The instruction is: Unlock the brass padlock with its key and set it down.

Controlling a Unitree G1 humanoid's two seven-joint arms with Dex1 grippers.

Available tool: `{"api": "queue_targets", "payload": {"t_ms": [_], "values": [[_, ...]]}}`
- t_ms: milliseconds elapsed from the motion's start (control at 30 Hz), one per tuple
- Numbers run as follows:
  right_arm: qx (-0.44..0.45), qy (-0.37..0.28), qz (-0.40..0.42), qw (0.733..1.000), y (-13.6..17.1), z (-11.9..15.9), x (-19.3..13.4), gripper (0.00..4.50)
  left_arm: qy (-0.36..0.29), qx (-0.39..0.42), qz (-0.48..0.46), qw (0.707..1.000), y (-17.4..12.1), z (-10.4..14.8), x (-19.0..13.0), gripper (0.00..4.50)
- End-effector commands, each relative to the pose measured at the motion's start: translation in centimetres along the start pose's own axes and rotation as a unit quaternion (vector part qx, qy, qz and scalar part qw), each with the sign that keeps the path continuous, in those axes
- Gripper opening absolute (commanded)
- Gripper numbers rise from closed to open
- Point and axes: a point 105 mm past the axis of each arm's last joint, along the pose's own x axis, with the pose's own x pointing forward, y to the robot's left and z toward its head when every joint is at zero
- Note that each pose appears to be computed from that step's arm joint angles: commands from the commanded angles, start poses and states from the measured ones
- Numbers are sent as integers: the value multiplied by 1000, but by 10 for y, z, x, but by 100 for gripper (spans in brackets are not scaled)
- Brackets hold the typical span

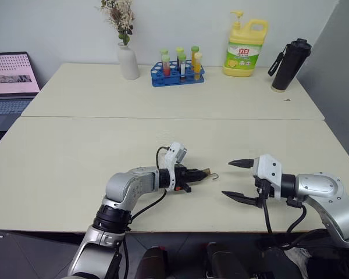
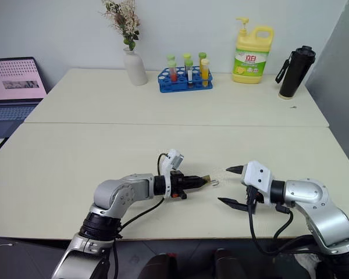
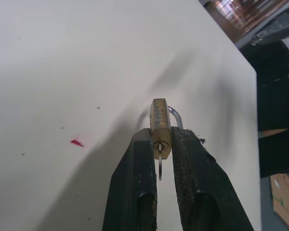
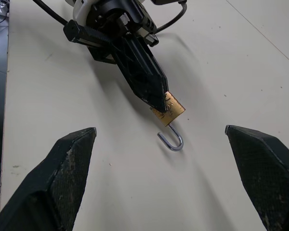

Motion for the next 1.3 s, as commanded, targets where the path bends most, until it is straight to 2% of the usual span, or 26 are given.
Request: {"api": "queue_targets", "payload": {"t_ms": [33, 300, 333, 500, 667, 867, 967, 1067, 1133, 1300], "values": [[-11, 7, -8, 1000, -1, -1, 2, 450, 0, -16, -4, 1000, -2, -1, 4, 17], [-8, 30, -11, 999, -3, -8, 0, 450, 3, -32, 4, 999, 3, 3, 10, 17], [-8, 30, -12, 999, -3, -8, 0, 450, 2, -33, 5, 999, 4, 3, 10, 89], [-5, 29, -12, 1000, -2, -7, 0, 450, -5, -16, 9, 1000, 8, 9, 9, 238], [-6, 29, -10, 1000, -2, -5, -2, 450, -38, 53, 26, 998, 11, 29, 1, 383], [-9, 30, -12, 999, -5, -3, -7, 450, -67, 214, 53, 973, 8, 54, -40, 383], [-9, 32, -11, 999, -7, -3, -10, 450, -58, 304, 48, 950, -3, 55, -64, 383], [-10, 34, 2, 999, -5, -4, -12, 450, -11, 386, 44, 921, -11, 38, -89, 383], [-11, 35, 6, 999, -5, -4, -13, 450, 14, 405, 38, 914, -14, 26, -99, 383], [-12, 37, 6, 999, -8, -7, -17, 450, 19, 387, 26, 921, -27, 11, -118, 383]]}}
